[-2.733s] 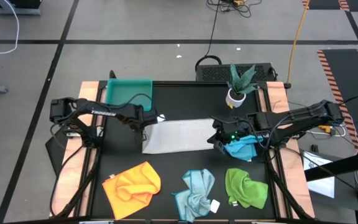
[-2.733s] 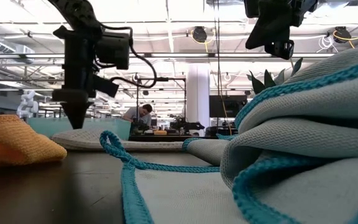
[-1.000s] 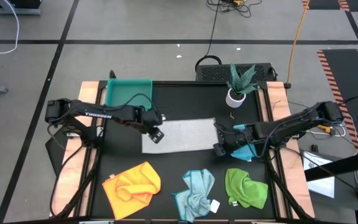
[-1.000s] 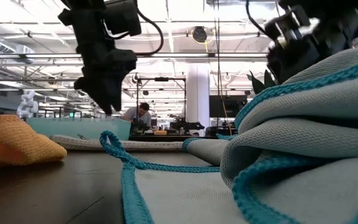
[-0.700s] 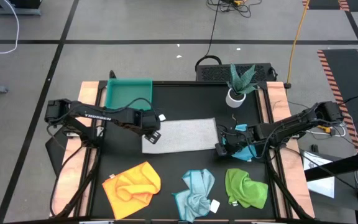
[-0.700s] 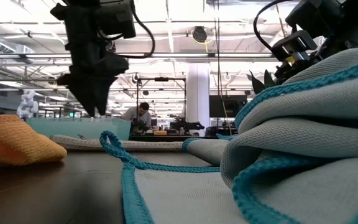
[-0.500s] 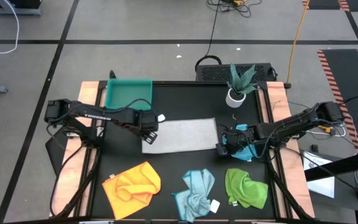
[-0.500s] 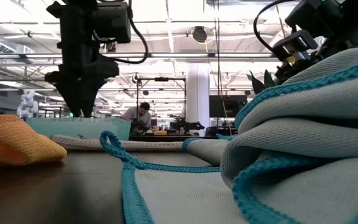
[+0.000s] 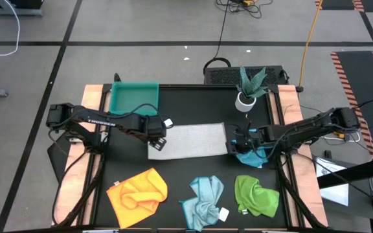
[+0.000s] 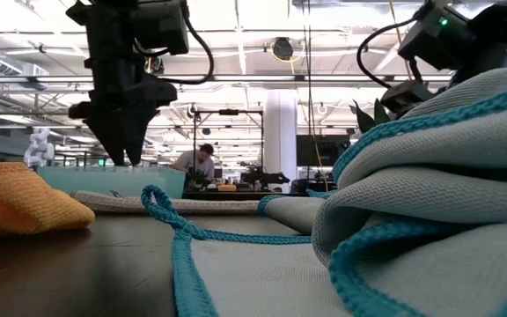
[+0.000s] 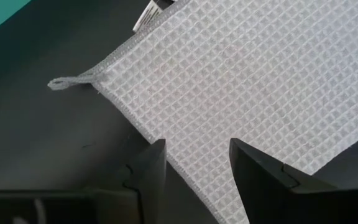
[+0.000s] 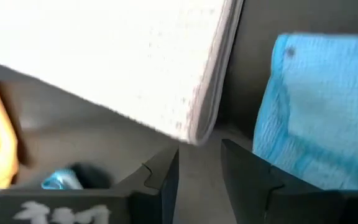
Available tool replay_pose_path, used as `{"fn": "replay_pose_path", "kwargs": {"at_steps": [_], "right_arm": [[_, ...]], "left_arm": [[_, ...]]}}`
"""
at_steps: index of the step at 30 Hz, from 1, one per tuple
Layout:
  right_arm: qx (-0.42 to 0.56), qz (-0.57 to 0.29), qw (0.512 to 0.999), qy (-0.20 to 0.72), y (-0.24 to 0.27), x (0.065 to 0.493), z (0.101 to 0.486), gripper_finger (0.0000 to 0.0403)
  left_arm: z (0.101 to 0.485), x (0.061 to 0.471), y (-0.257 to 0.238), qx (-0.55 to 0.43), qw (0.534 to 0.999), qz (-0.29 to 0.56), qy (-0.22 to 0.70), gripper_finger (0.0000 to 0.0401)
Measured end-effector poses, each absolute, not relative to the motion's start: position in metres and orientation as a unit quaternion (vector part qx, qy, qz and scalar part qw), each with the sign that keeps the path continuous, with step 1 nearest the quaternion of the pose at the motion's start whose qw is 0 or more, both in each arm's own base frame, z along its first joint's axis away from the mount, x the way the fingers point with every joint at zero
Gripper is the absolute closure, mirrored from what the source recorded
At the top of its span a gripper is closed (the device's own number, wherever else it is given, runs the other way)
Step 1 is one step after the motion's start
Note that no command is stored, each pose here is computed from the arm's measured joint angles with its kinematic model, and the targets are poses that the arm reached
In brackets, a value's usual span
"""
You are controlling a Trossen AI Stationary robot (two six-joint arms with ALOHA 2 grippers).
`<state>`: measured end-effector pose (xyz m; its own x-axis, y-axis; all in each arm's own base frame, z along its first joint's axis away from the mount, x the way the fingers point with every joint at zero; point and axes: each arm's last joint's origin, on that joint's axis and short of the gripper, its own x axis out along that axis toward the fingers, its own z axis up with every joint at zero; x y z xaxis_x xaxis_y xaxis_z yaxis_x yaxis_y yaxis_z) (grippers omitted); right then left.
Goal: Fold microfiber towels
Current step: Fold the gray microfiber towel
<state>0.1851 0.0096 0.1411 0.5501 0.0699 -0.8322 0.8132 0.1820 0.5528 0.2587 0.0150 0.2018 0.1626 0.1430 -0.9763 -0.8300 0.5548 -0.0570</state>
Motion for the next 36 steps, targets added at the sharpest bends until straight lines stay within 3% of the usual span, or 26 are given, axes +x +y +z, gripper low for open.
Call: {"fn": "replay_pose_path", "kwargs": {"at_steps": [23,26,31,36], "right_arm": [[0.573,-0.256,0.679,0.382,-0.005,0.209,0.119,0.0294],[0.565,-0.257,0.684,0.383,-0.007,0.209,0.119,0.0317],[0.547,-0.254,0.697,0.388,-0.009,0.208,0.118,0.0391],[0.545,-0.254,0.699,0.388,-0.009,0.208,0.118,0.0398]], "left_arm": [[0.202,0.26,0.015,-0.318,0.697,0.339,0.546,0.0224],[0.201,0.26,0.013,-0.323,0.695,0.334,0.548,0.0224],[0.192,0.261,0.003,-0.324,0.701,0.322,0.548,0.0224],[0.178,0.257,-0.007,-0.345,0.7,0.316,0.54,0.0224]]}}
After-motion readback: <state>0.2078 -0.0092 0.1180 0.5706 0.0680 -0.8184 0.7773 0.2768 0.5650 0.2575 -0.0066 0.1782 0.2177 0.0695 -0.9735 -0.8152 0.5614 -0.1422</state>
